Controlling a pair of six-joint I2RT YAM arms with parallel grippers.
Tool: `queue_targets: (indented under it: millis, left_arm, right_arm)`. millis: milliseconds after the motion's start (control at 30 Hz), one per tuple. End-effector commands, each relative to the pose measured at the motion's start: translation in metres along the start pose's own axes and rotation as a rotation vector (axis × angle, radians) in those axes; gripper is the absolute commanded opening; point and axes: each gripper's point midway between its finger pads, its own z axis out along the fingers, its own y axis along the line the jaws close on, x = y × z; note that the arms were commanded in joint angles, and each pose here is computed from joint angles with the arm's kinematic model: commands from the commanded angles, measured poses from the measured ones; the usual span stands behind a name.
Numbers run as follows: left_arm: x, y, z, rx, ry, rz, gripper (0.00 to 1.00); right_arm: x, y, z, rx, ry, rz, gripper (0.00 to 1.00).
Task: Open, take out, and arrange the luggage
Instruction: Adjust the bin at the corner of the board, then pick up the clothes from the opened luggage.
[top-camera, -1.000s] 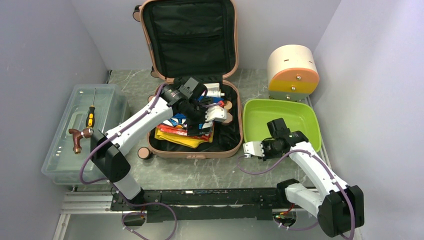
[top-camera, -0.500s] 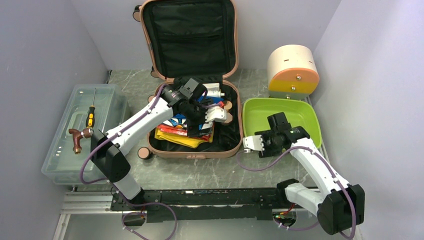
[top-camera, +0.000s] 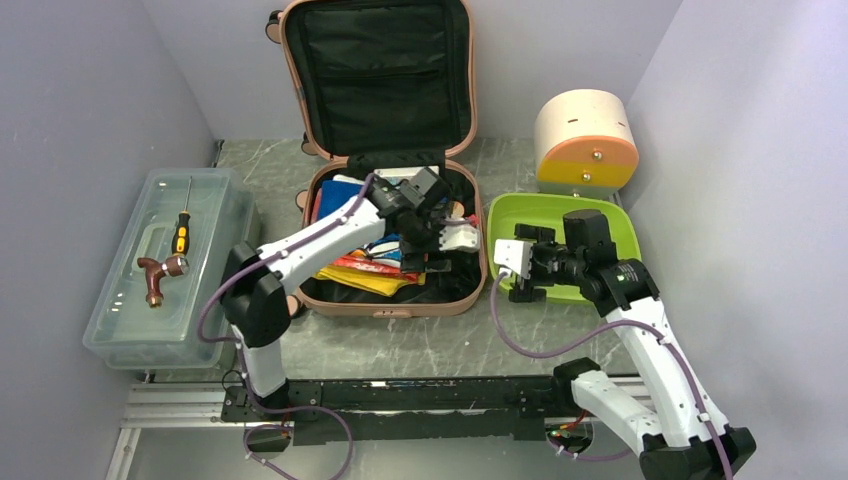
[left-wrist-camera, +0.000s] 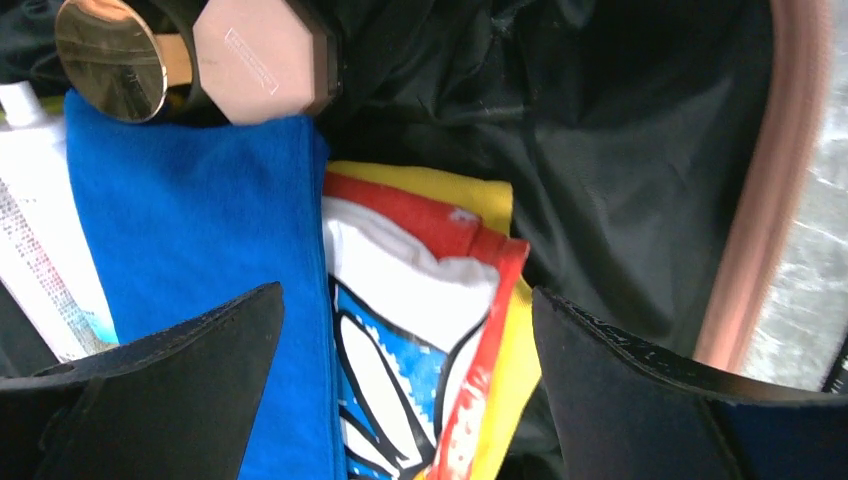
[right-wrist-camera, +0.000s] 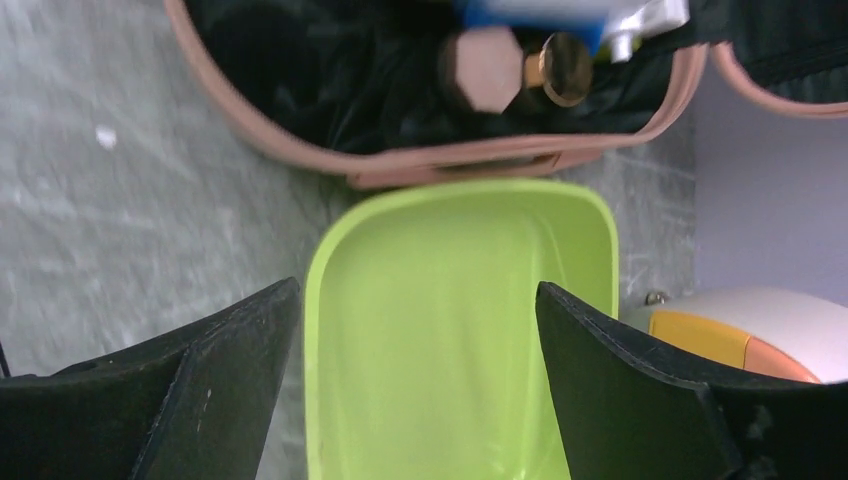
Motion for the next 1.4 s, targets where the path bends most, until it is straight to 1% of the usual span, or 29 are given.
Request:
queue_targets:
  millis: [0,67,100,200,267,367,433,500,600,700,867,1100,1200,1233,1300,1367]
  left_arm:
    - [-0.007,0.031,0.014,-0.14,0.053,0.04,0.99]
    - [-0.004,0.04,0.021,-0.179,0.078,0.051,0.99]
    - [-0.002,0.045,0.024,-0.199,0.09,0.059,0.99]
    - [-0.001,0.055,0.03,-0.243,0.103,0.086,0.99]
    - [-0.004,0.062,0.031,-0.277,0.09,0.09,0.99]
    - [-0.017,0.068,0.027,-0.295,0.039,0.097,0.99]
    - [-0.024,0.068,0.027,-0.287,0.008,0.117,0.99]
    - [-0.026,0.064,0.031,-0.259,0.003,0.131,0.99]
    - [-0.019,0.062,0.041,-0.238,0.034,0.141,0.99]
    - [-0.012,0.066,0.05,-0.262,0.064,0.162,1.0]
    - [-0.009,0.073,0.062,-0.315,0.115,0.214,0.97]
    - [-0.004,0.077,0.08,-0.391,0.186,0.316,0.93]
    - [-0.002,0.072,0.088,-0.381,0.204,0.342,0.88]
    - [-0.001,0.071,0.09,-0.376,0.211,0.345,0.84]
    - [0.002,0.069,0.093,-0.37,0.226,0.351,0.74]
    - [0.002,0.07,0.094,-0.373,0.229,0.352,0.6]
  right_arm:
    - [-0.049,-0.026,0.0,0.092,-0.269,0.136,0.91]
    - [-0.05,-0.037,-0.002,0.127,-0.31,0.197,0.92]
    - [-0.046,-0.047,-0.005,0.165,-0.328,0.232,0.92]
    - [-0.039,-0.062,-0.008,0.202,-0.381,0.328,0.92]
    - [-0.032,-0.064,-0.007,0.22,-0.367,0.361,0.92]
    - [-0.025,-0.066,-0.008,0.254,-0.356,0.372,0.92]
    - [-0.02,-0.073,-0.012,0.297,-0.348,0.396,0.92]
    - [-0.014,-0.082,-0.016,0.346,-0.334,0.424,0.92]
    - [-0.005,-0.096,-0.023,0.433,-0.307,0.471,0.92]
    - [0.011,-0.108,-0.03,0.519,-0.271,0.513,0.93]
    - [0.028,-0.121,-0.04,0.622,-0.235,0.561,0.95]
    - [0.033,-0.123,-0.043,0.637,-0.228,0.571,0.95]
    - [0.034,-0.122,-0.043,0.637,-0.226,0.572,0.95]
    - [0.034,-0.122,-0.042,0.636,-0.227,0.573,0.95]
    - [0.034,-0.122,-0.042,0.635,-0.227,0.577,0.95]
    - [0.034,-0.123,-0.041,0.63,-0.231,0.586,0.96]
